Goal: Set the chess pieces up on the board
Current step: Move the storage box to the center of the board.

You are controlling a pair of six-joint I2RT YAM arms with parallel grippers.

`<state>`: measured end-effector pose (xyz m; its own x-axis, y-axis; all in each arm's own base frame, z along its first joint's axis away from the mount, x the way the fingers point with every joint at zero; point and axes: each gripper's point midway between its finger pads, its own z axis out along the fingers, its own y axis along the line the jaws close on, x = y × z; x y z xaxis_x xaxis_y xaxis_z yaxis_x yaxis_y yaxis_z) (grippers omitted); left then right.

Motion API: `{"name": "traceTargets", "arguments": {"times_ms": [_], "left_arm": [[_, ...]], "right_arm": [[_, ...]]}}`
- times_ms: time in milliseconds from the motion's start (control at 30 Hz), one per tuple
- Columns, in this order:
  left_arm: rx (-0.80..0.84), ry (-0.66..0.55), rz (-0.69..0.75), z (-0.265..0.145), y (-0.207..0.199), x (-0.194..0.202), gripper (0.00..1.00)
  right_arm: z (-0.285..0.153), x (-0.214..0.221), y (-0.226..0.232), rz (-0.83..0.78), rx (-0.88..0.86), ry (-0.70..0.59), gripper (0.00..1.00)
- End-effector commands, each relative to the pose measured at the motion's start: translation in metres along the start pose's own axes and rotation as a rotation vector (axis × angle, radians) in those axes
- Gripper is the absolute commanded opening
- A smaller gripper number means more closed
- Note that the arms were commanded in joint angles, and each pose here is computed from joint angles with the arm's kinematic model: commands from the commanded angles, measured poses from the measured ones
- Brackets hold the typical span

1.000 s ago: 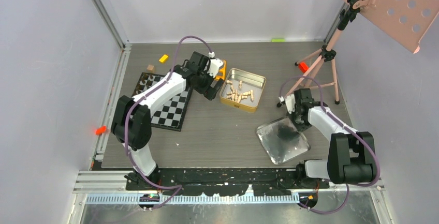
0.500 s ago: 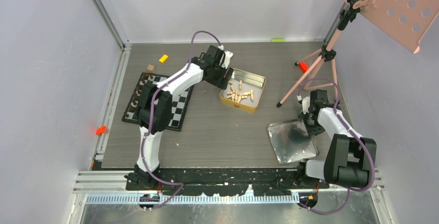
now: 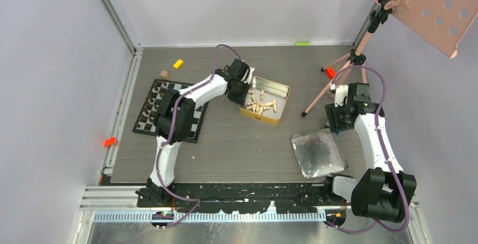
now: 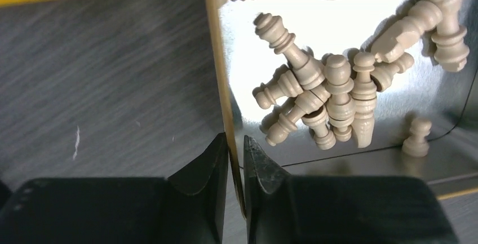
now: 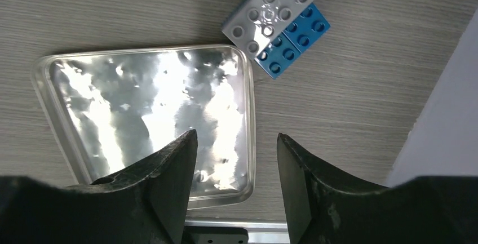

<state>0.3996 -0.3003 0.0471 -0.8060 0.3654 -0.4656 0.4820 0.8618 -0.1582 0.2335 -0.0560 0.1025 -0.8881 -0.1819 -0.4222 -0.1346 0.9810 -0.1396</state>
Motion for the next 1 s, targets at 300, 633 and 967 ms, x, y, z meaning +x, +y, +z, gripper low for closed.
{"name": "traceTargets", "arguments": {"times_ms": [300,633,967], "left_arm": [[0.072,0.096,-0.115,-0.042,-0.032,0.083,0.06],[0.078,0.038,-0.064,-0.064,-0.068,0.103,0.33],[0.077,-0.137,0.038,-0.105,-0.066,0.073,0.68]], "right_arm": [[-0.024,-0.037,0.036,0.061,-0.227,-0.095,0.60],[-0.018,-0.044,0.041,0.051,-0.236,-0.087,0.60],[-0.024,-0.077,0.075,-0.070,-0.306,-0.136,0.61]]}}
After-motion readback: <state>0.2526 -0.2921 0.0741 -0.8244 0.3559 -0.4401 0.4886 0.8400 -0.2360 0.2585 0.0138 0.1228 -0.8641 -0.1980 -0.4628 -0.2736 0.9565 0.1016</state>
